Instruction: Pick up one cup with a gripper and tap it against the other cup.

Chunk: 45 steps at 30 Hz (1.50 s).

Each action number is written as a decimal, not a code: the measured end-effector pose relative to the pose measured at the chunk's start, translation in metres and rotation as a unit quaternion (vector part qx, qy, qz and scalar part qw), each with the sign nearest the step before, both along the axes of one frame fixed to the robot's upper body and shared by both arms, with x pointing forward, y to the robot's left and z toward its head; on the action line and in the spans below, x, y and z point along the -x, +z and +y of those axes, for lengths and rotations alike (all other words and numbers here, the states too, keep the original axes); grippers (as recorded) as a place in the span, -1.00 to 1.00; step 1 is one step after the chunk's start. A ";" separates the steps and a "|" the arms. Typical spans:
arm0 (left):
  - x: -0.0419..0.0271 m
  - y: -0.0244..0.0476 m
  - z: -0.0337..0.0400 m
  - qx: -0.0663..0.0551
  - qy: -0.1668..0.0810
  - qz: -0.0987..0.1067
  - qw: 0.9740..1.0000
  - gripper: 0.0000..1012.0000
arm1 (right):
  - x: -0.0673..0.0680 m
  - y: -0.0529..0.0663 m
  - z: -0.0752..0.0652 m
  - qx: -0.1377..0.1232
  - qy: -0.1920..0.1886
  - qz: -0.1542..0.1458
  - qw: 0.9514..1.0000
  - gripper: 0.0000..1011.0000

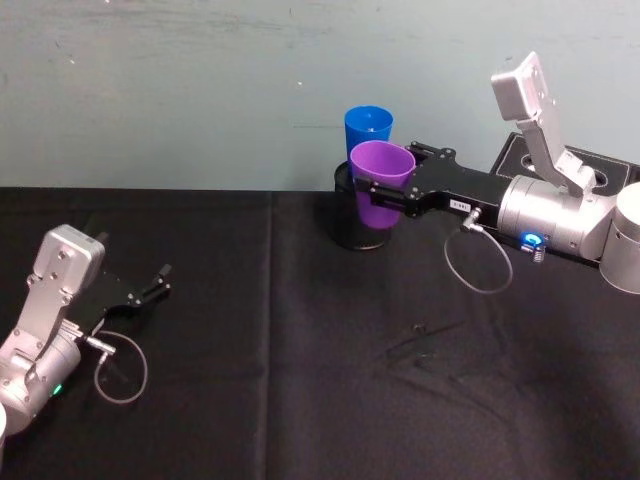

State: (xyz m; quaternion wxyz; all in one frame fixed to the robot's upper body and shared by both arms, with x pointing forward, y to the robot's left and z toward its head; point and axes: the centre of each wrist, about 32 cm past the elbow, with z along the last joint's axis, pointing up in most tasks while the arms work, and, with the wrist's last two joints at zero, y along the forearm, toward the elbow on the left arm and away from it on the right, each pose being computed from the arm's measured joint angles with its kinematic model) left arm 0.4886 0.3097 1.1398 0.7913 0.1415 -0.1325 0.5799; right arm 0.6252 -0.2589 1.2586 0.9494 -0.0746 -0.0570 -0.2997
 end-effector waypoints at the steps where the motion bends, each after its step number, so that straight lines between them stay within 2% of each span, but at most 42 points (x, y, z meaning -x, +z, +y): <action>1: 0.0000 0.0000 0.0000 0.000 0.000 0.000 1.000 1.00 | -0.004 0.001 0.001 0.000 -0.003 -0.001 1.000 0.42; 12: 0.0000 0.0000 0.0000 0.000 0.000 0.000 1.000 1.00 | -0.028 0.002 0.007 -0.013 -0.024 0.003 1.000 0.42; 21: 0.0000 0.0000 0.0000 0.000 0.000 0.000 1.000 1.00 | -0.040 0.002 0.011 -0.019 -0.036 0.005 0.999 0.42; 45: 0.0000 0.0000 0.0000 0.000 0.000 0.000 1.000 1.00 | -0.038 0.001 0.021 -0.027 -0.077 -0.014 0.997 0.42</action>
